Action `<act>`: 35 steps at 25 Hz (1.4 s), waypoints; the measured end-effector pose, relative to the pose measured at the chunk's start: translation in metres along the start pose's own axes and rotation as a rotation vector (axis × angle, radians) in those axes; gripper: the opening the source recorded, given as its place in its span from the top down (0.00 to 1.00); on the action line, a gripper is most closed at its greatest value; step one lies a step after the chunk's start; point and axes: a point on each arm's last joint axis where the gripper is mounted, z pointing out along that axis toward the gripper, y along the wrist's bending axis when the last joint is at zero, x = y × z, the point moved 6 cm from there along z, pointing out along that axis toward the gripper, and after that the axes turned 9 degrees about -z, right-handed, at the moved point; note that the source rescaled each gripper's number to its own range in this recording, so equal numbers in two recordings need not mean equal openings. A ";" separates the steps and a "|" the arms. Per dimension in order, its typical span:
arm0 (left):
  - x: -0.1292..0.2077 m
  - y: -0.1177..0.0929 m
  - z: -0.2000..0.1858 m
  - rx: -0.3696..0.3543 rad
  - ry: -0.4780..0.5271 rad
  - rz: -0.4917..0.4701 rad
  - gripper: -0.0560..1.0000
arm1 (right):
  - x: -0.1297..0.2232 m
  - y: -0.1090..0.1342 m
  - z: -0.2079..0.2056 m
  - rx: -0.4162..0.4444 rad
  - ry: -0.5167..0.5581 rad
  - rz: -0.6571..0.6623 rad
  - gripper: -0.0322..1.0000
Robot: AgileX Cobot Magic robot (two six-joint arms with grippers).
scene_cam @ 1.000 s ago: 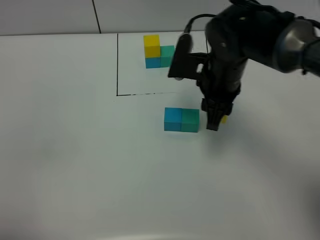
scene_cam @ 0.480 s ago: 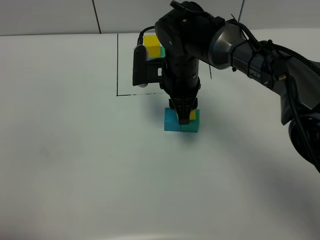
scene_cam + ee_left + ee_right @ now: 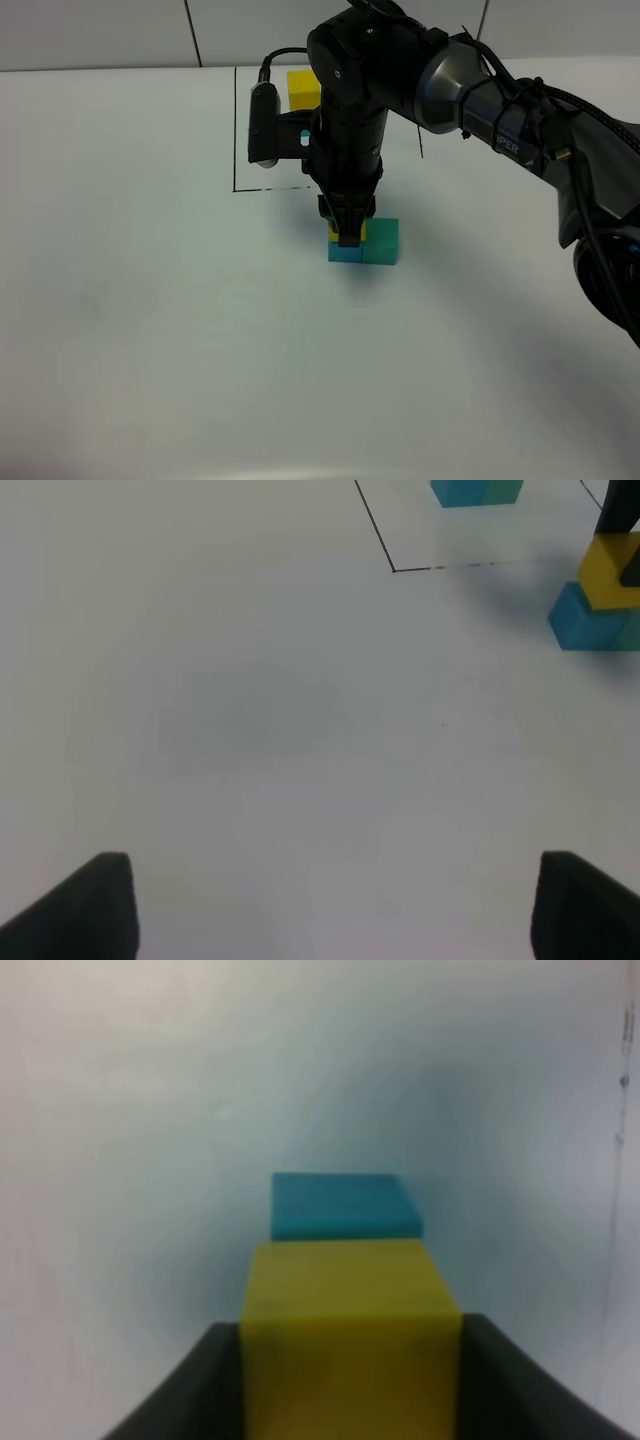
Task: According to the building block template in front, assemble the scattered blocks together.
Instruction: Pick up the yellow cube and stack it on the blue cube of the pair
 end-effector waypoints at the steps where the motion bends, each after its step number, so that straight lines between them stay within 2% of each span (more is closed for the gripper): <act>1: 0.000 0.000 0.000 0.000 0.000 0.000 0.31 | 0.000 0.000 0.000 0.001 -0.002 0.000 0.95; 12: 0.000 0.000 0.000 0.000 0.000 0.000 0.31 | -0.004 -0.003 0.000 0.019 -0.025 0.031 0.95; 35: 0.000 0.000 0.000 0.000 0.000 0.000 0.31 | 0.001 -0.002 0.012 -0.015 -0.013 0.064 0.95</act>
